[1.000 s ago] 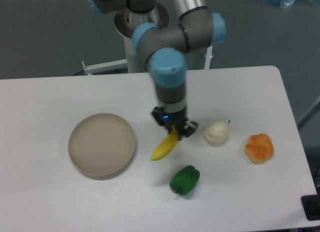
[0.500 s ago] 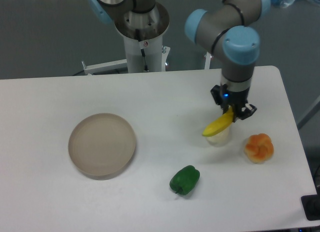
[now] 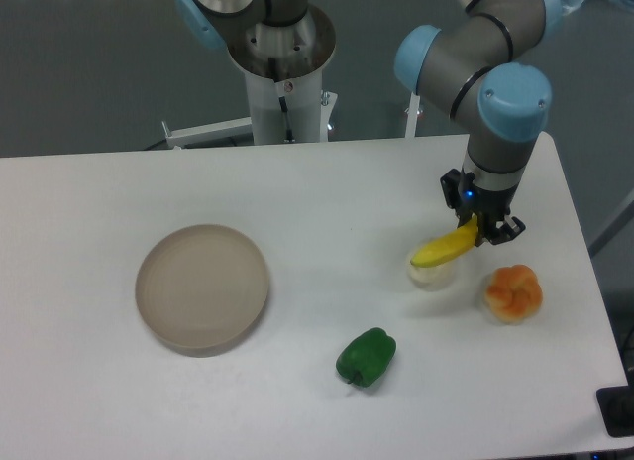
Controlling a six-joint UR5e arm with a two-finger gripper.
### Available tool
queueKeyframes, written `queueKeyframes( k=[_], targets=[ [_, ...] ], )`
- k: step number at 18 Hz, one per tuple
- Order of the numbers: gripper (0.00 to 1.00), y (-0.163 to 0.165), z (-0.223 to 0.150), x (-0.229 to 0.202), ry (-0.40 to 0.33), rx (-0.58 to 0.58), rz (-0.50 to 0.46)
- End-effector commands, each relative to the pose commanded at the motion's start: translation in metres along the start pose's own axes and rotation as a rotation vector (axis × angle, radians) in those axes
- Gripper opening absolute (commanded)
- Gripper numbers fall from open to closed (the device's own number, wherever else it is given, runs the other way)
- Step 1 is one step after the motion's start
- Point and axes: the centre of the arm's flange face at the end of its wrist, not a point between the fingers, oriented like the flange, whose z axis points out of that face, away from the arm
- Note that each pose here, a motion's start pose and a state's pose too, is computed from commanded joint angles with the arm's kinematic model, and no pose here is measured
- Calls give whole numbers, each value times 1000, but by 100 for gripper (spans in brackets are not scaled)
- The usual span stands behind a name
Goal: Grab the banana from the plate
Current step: 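Hold the banana just above the white pear beside the orange bun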
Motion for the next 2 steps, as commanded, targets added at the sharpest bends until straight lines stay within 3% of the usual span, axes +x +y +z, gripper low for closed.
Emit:
queueKeyframes(
  k=[2],
  targets=[
    [2,-3,3,0,3,2,-1]
  ],
)
